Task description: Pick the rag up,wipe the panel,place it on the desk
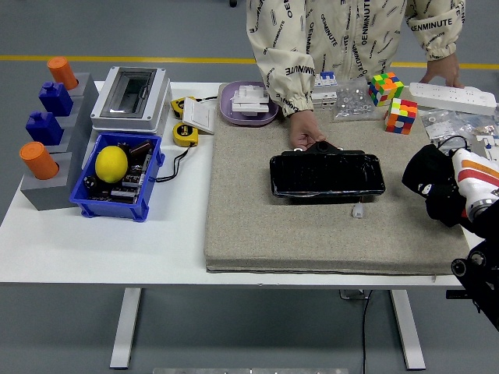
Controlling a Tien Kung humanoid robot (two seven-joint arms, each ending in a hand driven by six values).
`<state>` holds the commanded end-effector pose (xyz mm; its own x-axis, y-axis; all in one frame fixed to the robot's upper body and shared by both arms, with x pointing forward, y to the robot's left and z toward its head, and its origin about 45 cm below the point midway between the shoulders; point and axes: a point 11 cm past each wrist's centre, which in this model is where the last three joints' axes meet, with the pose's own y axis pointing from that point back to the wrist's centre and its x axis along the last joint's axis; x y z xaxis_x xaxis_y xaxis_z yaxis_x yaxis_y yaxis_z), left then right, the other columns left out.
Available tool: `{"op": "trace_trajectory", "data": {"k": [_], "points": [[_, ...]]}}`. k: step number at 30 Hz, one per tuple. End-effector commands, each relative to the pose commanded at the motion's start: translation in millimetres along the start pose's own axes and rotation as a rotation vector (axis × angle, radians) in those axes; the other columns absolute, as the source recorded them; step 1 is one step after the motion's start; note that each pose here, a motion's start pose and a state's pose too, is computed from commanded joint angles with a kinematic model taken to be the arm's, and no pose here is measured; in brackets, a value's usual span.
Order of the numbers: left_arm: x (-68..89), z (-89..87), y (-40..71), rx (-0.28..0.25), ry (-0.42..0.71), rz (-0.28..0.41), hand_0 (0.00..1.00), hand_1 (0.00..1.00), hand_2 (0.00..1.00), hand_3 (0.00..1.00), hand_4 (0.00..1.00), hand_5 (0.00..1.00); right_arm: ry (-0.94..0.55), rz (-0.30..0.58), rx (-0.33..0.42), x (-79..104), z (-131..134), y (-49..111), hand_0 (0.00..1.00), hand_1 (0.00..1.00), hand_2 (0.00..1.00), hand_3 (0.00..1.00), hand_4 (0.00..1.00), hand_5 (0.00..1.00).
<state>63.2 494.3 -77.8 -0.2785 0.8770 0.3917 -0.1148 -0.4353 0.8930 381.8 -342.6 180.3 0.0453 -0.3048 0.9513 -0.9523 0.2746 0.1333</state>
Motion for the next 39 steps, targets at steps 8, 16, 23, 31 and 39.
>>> {"op": "trace_trajectory", "data": {"k": [8,16,23,31,39], "points": [[1.9,-0.4,0.0,0.001,-0.006,0.003,0.652,0.663,0.695,0.58,0.678,0.441,-0.046,0.0,0.033,0.3,-27,-4.3,0.383,0.438,0.508,0.521,0.923,0.244],[3.5,-1.0,0.0,0.002,-0.011,0.005,0.651,0.664,0.695,0.579,0.68,0.446,-0.062,-0.006,0.071,-1.7,-52,-7.1,0.383,0.439,0.509,0.522,0.918,0.245],[4.5,-0.1,0.0,0.001,-0.015,0.007,0.652,0.662,0.695,0.58,0.678,0.443,-0.064,-0.016,0.092,-5.3,-65,-8.9,0.383,0.438,0.508,0.522,0.918,0.245],[3.5,1.5,0.0,-0.001,-0.013,0.005,0.652,0.663,0.695,0.579,0.679,0.445,-0.065,-0.044,0.097,-17.0,-72,-7.9,0.383,0.438,0.509,0.522,0.917,0.247],[3.5,4.4,0.2,-0.007,-0.012,0.005,0.652,0.662,0.695,0.579,0.679,0.445,-0.053,-0.056,0.125,-22.7,-88,-8.5,0.383,0.438,0.509,0.522,0.917,0.248]]}}
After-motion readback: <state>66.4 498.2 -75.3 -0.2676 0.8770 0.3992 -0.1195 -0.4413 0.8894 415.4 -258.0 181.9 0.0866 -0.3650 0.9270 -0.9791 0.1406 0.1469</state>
